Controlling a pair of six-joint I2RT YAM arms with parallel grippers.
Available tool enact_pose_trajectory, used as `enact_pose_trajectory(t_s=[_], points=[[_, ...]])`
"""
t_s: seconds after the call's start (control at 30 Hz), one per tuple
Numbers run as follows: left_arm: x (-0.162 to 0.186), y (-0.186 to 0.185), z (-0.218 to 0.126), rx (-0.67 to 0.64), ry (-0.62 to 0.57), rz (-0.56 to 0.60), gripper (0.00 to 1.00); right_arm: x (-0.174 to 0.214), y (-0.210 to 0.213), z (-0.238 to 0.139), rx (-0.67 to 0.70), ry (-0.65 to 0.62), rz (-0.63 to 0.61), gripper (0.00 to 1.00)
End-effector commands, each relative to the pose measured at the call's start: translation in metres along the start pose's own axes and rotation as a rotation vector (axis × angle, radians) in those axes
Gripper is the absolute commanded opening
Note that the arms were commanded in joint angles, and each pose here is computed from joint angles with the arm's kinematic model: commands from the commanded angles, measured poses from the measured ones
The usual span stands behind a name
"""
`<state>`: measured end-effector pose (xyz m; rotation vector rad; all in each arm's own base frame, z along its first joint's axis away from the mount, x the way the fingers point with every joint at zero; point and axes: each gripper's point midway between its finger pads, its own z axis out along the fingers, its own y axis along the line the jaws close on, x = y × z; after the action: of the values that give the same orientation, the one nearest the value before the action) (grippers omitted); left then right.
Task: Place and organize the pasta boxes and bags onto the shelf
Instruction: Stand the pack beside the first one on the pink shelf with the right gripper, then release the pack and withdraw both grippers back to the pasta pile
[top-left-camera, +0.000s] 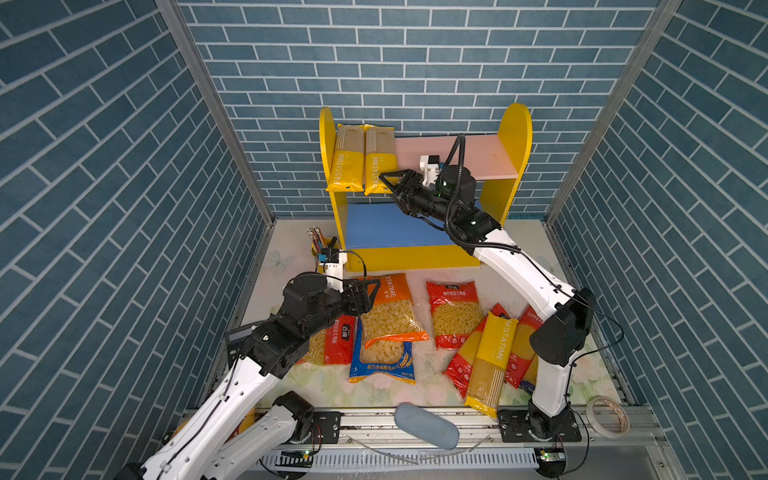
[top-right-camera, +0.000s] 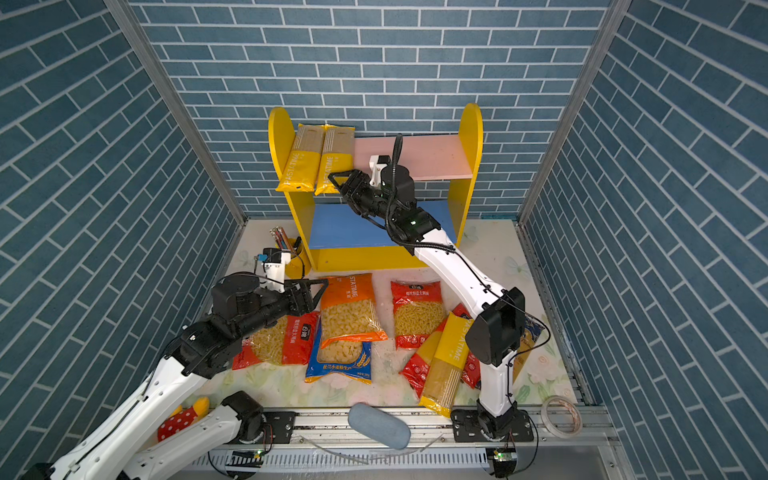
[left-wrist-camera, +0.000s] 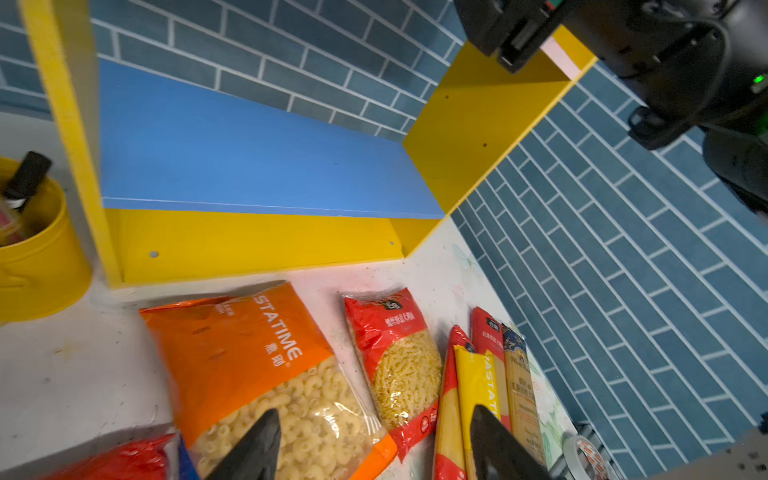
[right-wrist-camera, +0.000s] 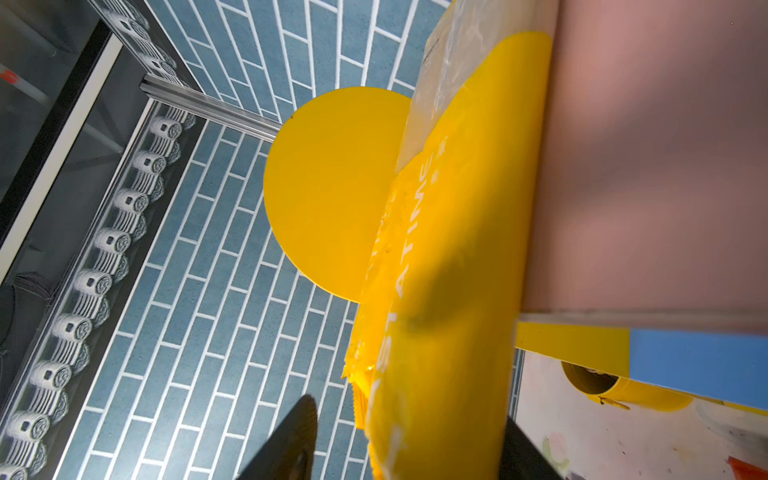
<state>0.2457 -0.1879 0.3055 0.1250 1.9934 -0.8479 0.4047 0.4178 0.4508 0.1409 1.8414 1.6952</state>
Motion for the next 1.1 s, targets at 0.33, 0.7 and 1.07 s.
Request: enact_pose_trajectory(t_s=[0.33, 0.7, 1.07], points=[[-0.001, -0.025, 0.019, 0.043, -0.023, 0.078, 0.72, -0.007, 0.014, -0.003, -0.017, -0.016, -0.037, 0.34], [0.009, -0.020, 0.019, 0.026, -0.009, 0.064, 0.72, -0.006, 0.006, 0.014, -0.014, 0.014, -0.042, 0.39], [0.017, -0.031, 0.029, 0.052, 0.009, 0.120, 0.73, 0.029, -0.019, -0.057, 0.054, 0.075, -0.132, 0.63]])
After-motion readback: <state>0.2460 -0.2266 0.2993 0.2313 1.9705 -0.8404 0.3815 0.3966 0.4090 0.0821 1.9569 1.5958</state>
